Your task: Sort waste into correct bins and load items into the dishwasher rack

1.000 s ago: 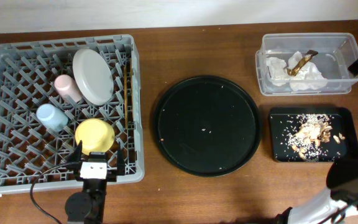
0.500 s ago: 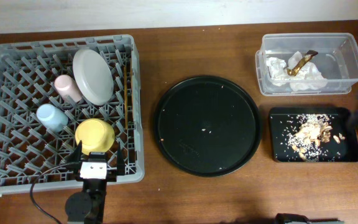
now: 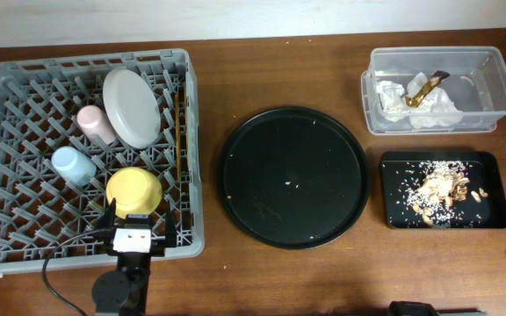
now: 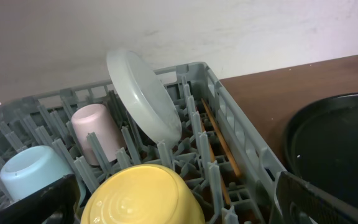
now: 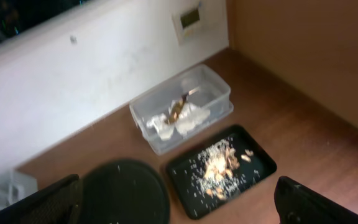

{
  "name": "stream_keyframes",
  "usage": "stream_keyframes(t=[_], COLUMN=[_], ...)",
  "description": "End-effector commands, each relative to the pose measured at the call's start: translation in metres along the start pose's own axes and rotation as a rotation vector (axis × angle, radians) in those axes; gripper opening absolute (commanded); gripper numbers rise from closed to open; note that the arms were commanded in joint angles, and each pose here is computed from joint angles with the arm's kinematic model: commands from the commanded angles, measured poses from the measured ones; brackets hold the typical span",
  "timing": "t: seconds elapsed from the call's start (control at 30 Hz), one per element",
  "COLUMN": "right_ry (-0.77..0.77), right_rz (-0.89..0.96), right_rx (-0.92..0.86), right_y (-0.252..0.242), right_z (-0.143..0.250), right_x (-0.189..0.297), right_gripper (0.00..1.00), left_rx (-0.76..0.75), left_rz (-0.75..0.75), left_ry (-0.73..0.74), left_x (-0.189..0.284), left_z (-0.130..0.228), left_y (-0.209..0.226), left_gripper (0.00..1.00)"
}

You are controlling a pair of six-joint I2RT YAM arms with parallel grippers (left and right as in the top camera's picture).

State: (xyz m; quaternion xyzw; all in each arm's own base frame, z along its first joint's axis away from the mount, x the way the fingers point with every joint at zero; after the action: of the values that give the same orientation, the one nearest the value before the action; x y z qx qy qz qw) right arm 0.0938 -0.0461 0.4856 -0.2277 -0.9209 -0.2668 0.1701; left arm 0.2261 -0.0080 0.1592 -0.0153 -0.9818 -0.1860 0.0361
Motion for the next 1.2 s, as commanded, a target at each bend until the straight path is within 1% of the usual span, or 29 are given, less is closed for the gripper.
stream_keyframes(t=[0.0, 0.1, 0.23, 0.33, 0.5, 0.8, 1.03, 1.17], right_ry=[0.121, 0.134, 0.083, 0.051, 0.026, -0.036, -0.151, -0.205], right_rz=[-0.01, -0.065, -0.215, -0.298, -0.446, -0.734, -0.832, -0.805], right_rx=[0.064, 0.058, 0.044, 0.048, 0.053, 0.071, 0.072, 0.055], right_y=[0.008, 0.018, 0.027, 0.023, 0.019, 0.029, 0.025, 0.016], right_z=[0.019, 0.026, 0.043, 0.066, 0.116, 0.195, 0.223, 0.229], right_x=[-0.026, -0.04, -0.047, -0.055, -0.082, -0.15, -0.171, -0.185], right_gripper=[0.99, 0.99, 0.99, 0.99, 0.99, 0.99, 0.99, 0.99], left_rx=[0.013, 0.013, 0.013, 0.013, 0.013, 0.013, 0.013, 0.012], left_rz=[-0.008, -0.008, -0.008, -0.008, -0.008, -0.008, -0.008, -0.008], left_ry=[0.0, 0.0, 0.0, 0.0, 0.0, 0.0, 0.0, 0.0], left_x=[0.0, 0.0, 0.0, 0.0, 0.0, 0.0, 0.0, 0.0], left_z=[0.0, 0.0, 0.0, 0.0, 0.0, 0.0, 0.0, 0.0], left_y=[0.001, 0.001, 0.001, 0.001, 0.001, 0.001, 0.001, 0.001], left_gripper=[0.99, 0.99, 0.99, 0.99, 1.0, 0.99, 0.99, 0.99])
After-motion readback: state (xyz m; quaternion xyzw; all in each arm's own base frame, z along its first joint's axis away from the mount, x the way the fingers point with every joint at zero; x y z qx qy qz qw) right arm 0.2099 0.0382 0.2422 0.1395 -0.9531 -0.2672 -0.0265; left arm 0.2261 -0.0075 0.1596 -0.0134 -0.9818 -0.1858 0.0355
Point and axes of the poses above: each gripper's point midway between its finger pads, its own x axis back along the fingers, its own y axis along the line the jaws close on, z = x × y, the point moved 2 cm from there along x, back along the fingers, and after that the axes turned 12 degrees about -x, right-handed, at the moved point
